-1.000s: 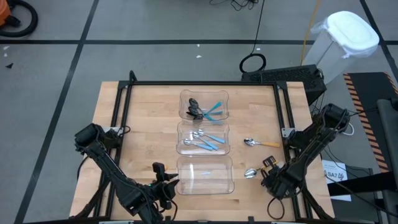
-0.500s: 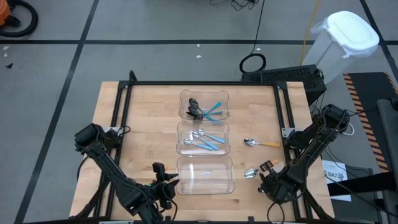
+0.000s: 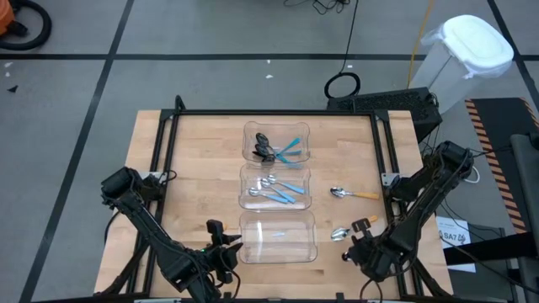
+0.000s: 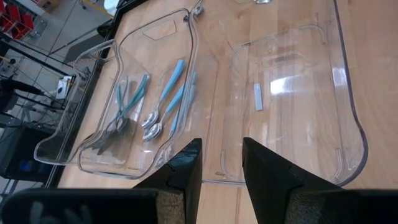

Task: Sort silverware by color (type)
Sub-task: Put the light blue spoon into the middle transparent bin

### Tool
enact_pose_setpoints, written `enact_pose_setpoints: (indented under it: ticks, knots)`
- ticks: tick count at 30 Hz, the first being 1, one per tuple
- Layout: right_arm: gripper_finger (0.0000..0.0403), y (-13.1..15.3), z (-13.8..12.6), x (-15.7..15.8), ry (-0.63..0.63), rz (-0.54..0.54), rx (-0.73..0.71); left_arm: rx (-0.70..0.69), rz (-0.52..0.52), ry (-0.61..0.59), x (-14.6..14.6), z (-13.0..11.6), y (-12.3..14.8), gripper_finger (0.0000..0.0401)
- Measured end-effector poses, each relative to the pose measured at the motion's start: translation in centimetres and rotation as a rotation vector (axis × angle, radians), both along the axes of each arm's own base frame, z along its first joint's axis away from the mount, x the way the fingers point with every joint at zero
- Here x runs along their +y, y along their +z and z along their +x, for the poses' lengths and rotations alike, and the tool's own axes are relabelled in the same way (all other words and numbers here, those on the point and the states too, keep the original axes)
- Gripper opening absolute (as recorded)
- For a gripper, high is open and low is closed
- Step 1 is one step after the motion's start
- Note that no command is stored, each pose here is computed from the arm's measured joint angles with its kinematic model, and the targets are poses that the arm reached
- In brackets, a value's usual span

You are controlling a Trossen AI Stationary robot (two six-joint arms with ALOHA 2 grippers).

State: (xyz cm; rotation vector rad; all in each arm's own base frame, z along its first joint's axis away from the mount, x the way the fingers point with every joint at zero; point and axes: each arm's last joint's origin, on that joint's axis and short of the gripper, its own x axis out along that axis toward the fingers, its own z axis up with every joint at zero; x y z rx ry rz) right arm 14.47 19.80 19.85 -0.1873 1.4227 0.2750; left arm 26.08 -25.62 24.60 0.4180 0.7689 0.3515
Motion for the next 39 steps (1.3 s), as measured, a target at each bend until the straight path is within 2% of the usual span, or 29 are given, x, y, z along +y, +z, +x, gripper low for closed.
enact_pose_setpoints:
  ticks: [6,17,31,39]
  knots:
    - [0.0019,2.0,1.0,-0.1,-0.086,-0.013,-0.037,0.0,0.0,0.0,0.0,0.0,0.0,0.0115]
    - [0.002,4.6,2.7,-0.6,-0.125,-0.014,-0.085,0.0,0.0,0.0,0.0,0.0,0.0,0.0115]
    - [0.002,6.6,5.2,-2.3,-0.142,-0.005,-0.118,-0.001,-0.001,0.001,0.0,0.0,0.0,0.0115]
    - [0.002,7.1,7.0,-4.4,-0.166,-0.036,-0.149,-0.004,-0.006,0.005,0.0,0.0,0.0,0.0115]
